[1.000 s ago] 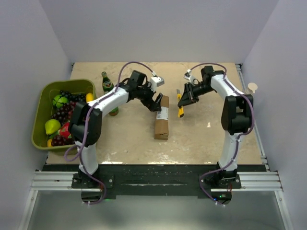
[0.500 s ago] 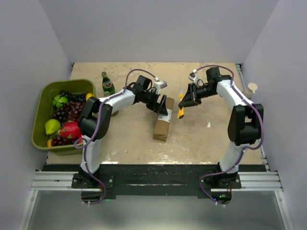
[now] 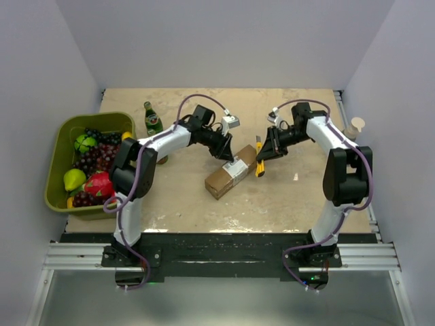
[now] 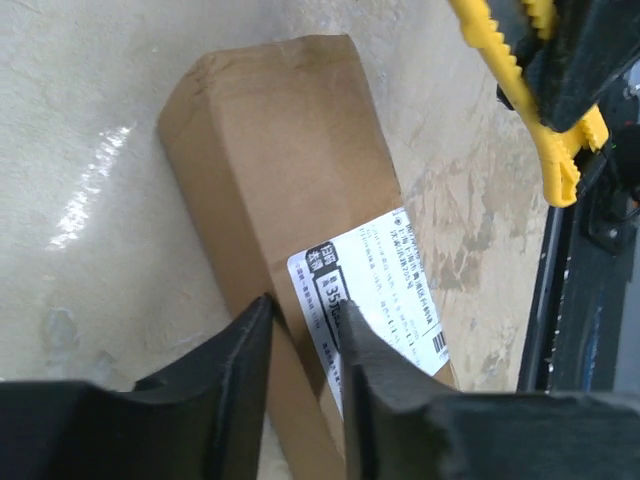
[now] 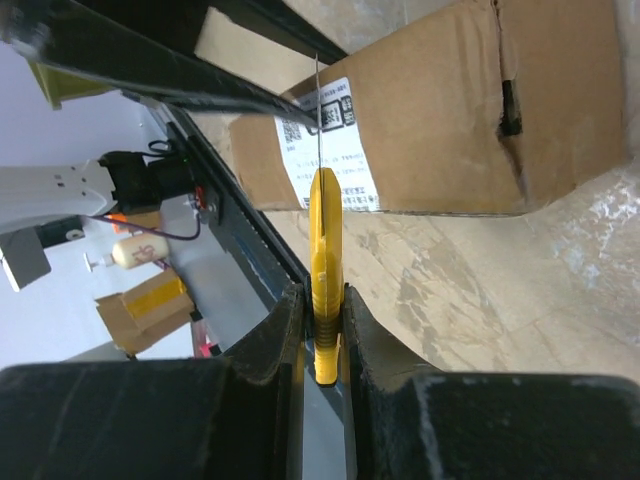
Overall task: Unpack the express box
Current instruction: Adjust the express box at the center of the board.
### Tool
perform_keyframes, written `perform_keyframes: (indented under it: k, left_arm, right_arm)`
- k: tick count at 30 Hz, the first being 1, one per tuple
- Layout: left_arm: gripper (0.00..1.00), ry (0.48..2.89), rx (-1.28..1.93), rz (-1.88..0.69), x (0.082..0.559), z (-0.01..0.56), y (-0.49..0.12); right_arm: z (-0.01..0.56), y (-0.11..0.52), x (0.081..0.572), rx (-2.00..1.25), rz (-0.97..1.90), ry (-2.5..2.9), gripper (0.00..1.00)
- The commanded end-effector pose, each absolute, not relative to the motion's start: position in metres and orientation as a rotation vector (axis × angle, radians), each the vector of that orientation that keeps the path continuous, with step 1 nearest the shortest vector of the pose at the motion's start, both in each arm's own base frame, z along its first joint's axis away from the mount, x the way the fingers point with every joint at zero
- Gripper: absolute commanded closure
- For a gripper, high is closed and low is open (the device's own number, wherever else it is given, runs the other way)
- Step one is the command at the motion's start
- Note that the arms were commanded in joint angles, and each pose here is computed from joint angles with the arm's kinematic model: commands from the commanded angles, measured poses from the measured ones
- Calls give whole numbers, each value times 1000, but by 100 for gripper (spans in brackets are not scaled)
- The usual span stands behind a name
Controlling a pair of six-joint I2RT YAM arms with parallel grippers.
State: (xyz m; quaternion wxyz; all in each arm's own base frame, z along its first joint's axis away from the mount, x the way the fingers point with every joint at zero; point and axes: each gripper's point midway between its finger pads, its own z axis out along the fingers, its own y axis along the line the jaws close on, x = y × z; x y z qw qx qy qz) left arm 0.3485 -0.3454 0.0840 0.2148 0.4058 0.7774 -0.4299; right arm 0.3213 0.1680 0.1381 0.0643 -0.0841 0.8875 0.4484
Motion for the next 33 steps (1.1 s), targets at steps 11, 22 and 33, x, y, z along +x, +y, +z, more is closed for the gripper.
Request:
perform_keyframes:
  k: [11,22,33]
  left_arm:
    - [56,2191,1246,-786,347,87,-286]
    - [0,2037,1242,-938,334,161,-329]
    - [0,2261,1257,-1090,266,91,-319]
  right_arm:
    - [136,153,280,178,1530,2759,100]
    - [126,101,264,459,1393,2863,100]
    - [98,138,344,136,1014,2759,100]
